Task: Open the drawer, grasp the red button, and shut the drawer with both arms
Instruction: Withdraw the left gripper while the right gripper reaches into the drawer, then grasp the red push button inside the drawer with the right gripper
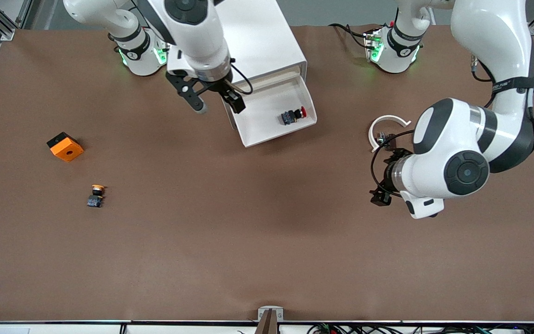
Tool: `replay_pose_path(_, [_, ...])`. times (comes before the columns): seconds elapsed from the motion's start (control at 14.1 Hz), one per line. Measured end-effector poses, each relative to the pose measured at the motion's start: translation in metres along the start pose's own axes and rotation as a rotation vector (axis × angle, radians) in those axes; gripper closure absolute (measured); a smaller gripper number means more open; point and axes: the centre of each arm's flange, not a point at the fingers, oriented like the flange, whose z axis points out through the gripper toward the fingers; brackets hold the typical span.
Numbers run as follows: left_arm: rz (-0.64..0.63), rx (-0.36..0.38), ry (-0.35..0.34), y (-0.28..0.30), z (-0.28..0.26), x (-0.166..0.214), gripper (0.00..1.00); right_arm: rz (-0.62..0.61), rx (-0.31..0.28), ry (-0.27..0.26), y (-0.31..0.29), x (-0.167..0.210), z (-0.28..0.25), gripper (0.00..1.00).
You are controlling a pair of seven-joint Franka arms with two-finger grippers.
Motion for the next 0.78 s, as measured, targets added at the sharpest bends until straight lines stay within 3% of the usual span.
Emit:
replay_pose_path(0.28, [0.302, -0.014, -0.006, -0.025, -0.021, 0.041, 0.00, 0.117, -0.031, 0.022, -0.031, -0.044, 0.049, 0.00])
replay_pose_path(0.5, [0.407, -0.031, 0.007, -0.038, -0.038, 0.051, 0.00, 0.148, -0.048, 0.039, -0.059, -0.063, 0.084, 0.00])
replay_pose_path(0.78, [0.510, -0.016, 0.058, -0.048, -0.049, 0.059, 0.00, 0.177, -0.016, 0.042, -0.082, -0.082, 0.111, 0.00])
